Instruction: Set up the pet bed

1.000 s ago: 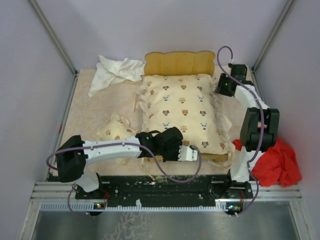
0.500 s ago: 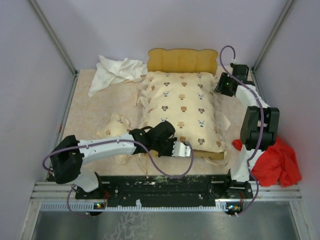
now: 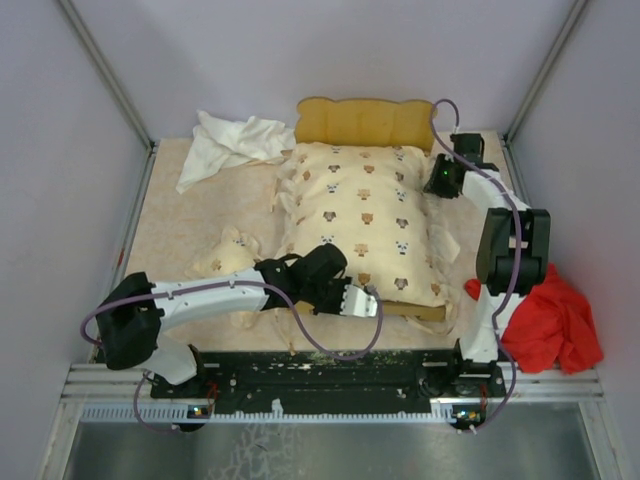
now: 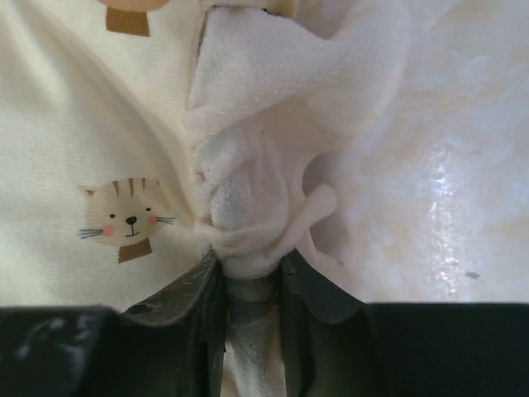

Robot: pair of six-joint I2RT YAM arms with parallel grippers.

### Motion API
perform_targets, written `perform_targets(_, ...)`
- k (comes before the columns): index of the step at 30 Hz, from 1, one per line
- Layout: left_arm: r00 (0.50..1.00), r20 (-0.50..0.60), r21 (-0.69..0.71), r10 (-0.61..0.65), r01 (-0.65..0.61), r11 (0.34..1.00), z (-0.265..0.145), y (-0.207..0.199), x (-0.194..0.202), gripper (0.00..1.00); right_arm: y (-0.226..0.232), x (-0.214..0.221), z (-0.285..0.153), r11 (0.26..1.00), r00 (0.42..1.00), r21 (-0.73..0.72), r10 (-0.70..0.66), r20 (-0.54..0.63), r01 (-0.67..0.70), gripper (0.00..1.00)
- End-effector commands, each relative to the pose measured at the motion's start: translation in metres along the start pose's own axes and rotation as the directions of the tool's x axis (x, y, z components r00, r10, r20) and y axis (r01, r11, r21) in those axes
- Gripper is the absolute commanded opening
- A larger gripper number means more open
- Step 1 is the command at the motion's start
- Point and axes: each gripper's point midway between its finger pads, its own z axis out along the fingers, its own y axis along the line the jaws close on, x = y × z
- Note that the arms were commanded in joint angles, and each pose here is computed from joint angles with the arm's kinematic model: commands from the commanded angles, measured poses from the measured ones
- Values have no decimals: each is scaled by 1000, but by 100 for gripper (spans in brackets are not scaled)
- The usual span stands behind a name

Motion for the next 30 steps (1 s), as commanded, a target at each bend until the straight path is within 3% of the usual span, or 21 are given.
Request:
perform_targets(1, 984, 56, -111, 166, -160, 981, -11, 26, -16, 0, -21, 0, -10, 990, 1000, 139, -19, 20, 16, 16)
perform_targets(4, 982, 131, -228, 133, -101, 968, -23, 62, -29, 6, -38, -8, -27, 980, 997, 197, 13, 76, -28, 0)
perform_targets(10, 974, 221, -444, 46, 59, 894, -58, 154, -17, 11, -74, -11, -56, 956, 975, 237, 130, 180, -172, 0)
perform_targets(12, 976, 216, -495, 37, 77, 865, -66, 175, -9, 21, -81, -11, -65, 947, 964, 241, 162, 209, -212, 0)
perform_targets(16, 981, 195, -599, -18, 134, 789, -83, 201, -8, 57, -85, -6, -83, 916, 921, 228, 260, 289, -330, 0)
perform_targets(18, 957, 248, -600, -152, 275, 752, -88, 200, -10, 62, -88, 1, -89, 888, 891, 227, 318, 324, -399, 0)
perform_targets(20, 880, 320, -560, -352, 475, 679, -90, 192, -9, 62, -90, 0, -95, 864, 856, 213, 359, 373, -456, 0)
perform_targets(23, 701, 432, -469, -568, 712, 522, -96, 179, -10, 62, -84, -4, -103, 832, 796, 150, 435, 420, -534, 0)
perform_targets(27, 389, 589, -297, -709, 920, 258, -105, 159, -11, 63, -76, -6, -108, 811, 750, 84, 490, 444, -580, 0)
perform_targets(30, 128, 681, -164, -721, 986, 20, -111, 151, -3, 60, -77, -7, -115, 809, 742, 82, 487, 461, -582, 0)
